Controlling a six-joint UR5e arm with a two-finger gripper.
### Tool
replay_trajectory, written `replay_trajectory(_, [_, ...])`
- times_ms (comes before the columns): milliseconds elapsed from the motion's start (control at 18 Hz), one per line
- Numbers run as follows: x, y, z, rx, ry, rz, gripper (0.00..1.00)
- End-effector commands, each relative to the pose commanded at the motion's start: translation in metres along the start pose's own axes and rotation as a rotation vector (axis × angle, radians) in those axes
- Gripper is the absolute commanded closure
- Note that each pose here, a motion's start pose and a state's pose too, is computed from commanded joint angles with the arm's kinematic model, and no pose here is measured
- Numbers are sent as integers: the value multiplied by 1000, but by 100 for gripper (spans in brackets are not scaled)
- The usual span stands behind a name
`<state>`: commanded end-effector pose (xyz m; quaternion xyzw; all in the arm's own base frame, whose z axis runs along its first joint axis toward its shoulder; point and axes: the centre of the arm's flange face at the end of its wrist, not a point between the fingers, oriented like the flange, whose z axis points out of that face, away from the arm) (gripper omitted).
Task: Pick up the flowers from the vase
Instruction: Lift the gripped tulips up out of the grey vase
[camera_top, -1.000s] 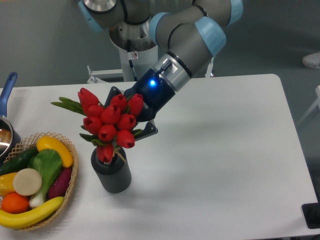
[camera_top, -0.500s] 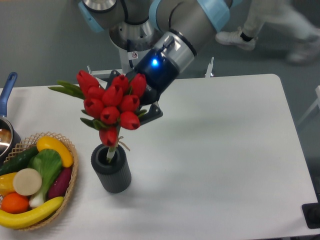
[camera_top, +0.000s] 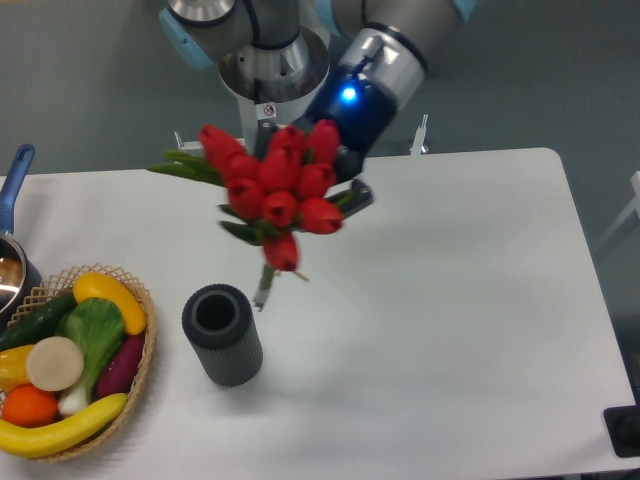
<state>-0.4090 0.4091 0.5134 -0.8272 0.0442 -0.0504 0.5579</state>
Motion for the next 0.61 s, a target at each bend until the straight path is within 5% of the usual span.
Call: replay_trajectory(611, [-20,30,-13,-9,-29,32,65])
